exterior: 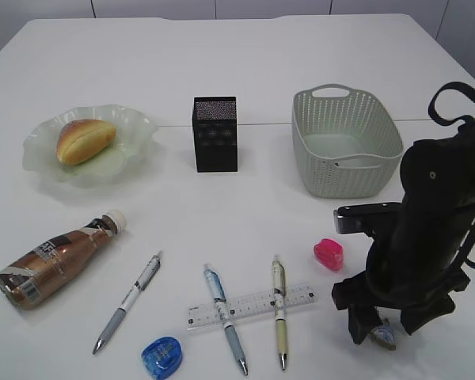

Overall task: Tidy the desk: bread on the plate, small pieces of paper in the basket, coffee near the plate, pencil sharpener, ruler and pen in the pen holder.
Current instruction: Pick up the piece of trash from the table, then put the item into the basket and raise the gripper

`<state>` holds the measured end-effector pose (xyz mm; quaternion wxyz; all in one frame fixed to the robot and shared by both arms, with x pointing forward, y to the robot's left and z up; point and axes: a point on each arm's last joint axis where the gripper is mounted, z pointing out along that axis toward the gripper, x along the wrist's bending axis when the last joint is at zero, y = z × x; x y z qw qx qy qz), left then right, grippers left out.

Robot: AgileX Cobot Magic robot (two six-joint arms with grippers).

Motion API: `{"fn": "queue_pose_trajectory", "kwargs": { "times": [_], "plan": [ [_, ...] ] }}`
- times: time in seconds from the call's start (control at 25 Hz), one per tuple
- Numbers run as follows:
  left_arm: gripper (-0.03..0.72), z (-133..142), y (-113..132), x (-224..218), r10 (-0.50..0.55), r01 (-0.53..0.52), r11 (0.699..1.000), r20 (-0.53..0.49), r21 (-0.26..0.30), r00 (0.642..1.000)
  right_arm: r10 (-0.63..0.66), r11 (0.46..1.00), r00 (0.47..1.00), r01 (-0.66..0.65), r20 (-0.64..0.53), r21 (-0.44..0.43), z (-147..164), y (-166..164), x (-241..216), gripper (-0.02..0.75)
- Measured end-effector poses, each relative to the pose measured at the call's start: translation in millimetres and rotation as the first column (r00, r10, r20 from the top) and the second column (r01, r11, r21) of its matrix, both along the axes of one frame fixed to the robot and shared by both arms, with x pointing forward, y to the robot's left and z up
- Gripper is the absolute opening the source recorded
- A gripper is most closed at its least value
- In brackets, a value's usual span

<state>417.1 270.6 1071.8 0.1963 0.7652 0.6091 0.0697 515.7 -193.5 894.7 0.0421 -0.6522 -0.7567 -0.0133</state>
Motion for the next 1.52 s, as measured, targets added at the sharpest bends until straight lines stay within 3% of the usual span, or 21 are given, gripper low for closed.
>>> {"fn": "queue_pose_trajectory", "kwargs": {
  "times": [0.6, 0.84, 1.16, 1.36, 1.52],
  "plan": [
    [0.416, 1.4, 0.0, 3.4, 0.010, -0.010, 1.000, 0.039, -0.004, 0.999, 0.000, 1.000, 1.000, 0.000, -0.007, -0.003, -3.5, 0.1, 0.3, 0.222],
    [0.416, 1.4, 0.0, 3.4, 0.010, -0.010, 1.000, 0.039, -0.004, 0.999, 0.008, 1.000, 1.000, -0.008, -0.001, 0.002, 1.1, 0.6, 1.2, 0.183],
    [0.416, 1.4, 0.3, 3.6, 0.010, -0.010, 1.000, 0.041, 0.000, 0.999, 0.007, 0.995, 0.965, -0.031, 0.261, 0.090, 79.5, 14.6, 40.9, 0.183],
    [0.416, 1.4, 0.3, 3.6, 0.010, -0.010, 1.000, 0.041, 0.000, 0.999, -0.009, 0.992, 0.888, -0.052, 0.460, 0.118, 138.9, 23.6, 75.8, 0.183],
    [0.416, 1.4, 0.3, 3.6, 0.010, -0.010, 1.000, 0.041, 0.000, 0.999, -0.044, 0.998, 0.801, 0.004, 0.597, 0.069, 170.6, 21.1, 101.2, 0.183]
  ]
}}
